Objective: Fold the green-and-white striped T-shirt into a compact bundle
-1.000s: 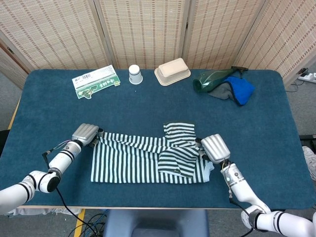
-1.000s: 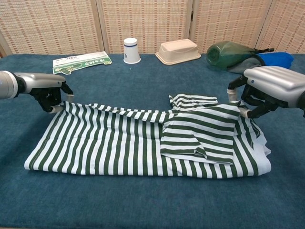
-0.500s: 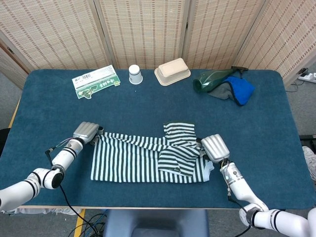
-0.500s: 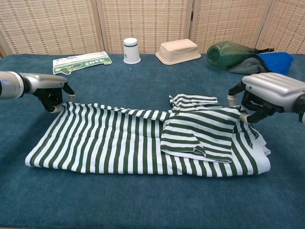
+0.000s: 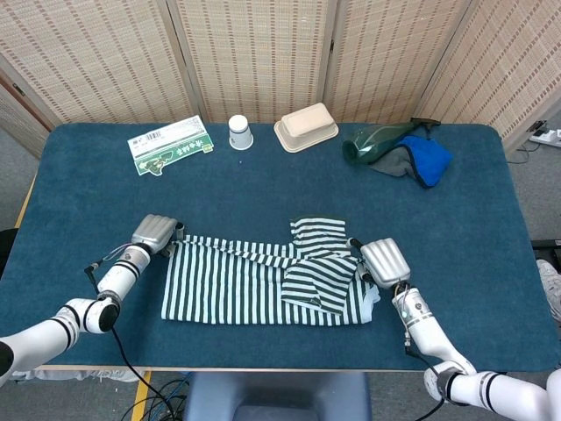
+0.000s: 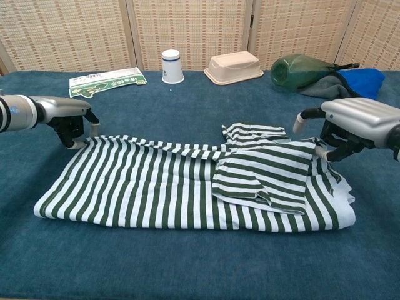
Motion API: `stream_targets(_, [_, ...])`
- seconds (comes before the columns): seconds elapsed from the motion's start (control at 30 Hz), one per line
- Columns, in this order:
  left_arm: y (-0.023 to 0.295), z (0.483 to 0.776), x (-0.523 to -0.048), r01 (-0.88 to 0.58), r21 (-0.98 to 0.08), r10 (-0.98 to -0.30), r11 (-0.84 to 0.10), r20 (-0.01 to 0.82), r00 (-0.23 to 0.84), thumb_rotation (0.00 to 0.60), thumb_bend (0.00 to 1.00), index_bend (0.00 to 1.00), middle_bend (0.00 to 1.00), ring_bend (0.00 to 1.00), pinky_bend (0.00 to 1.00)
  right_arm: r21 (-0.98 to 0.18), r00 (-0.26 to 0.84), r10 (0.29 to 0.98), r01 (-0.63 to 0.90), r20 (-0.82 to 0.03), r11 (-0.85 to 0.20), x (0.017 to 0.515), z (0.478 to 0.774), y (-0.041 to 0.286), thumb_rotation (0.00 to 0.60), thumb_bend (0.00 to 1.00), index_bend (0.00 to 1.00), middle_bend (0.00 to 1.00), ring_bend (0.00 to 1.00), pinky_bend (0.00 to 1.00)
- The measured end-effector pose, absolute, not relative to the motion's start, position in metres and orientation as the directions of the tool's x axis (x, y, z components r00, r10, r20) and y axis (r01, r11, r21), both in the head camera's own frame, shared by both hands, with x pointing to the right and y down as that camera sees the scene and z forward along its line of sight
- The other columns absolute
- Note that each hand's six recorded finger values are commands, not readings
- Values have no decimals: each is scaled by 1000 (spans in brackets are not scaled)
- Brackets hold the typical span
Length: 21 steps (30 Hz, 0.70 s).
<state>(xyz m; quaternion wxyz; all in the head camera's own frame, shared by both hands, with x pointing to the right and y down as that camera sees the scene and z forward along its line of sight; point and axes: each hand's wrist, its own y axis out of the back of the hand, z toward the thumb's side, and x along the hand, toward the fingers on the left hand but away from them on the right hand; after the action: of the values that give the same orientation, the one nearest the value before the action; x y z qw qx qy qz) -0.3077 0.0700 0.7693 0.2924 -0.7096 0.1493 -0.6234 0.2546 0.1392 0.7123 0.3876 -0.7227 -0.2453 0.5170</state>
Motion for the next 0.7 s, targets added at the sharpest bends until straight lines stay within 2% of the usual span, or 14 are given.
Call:
stream_targets(0.1, [67, 767, -308, 144, -619, -596, -772, 784, 173, 600, 343, 0, 881, 803, 973, -811, 331, 757, -46, -563, -583, 257, 713, 137, 600, 306, 73, 907, 1000, 1000])
stream_targets(0.3, [60, 759, -311, 123, -670, -652, -732, 742, 157, 600, 281, 0, 867, 796, 973, -809, 309, 762, -45, -569, -586, 260, 712, 134, 600, 288, 8, 902, 1000, 1000])
stream_targets(0.7, [58, 745, -320, 32, -721, -713, -692, 690, 125, 600, 263, 0, 864, 794, 973, -833, 277, 803, 17, -527, -553, 275, 690, 116, 600, 285, 0, 901, 1000, 1000])
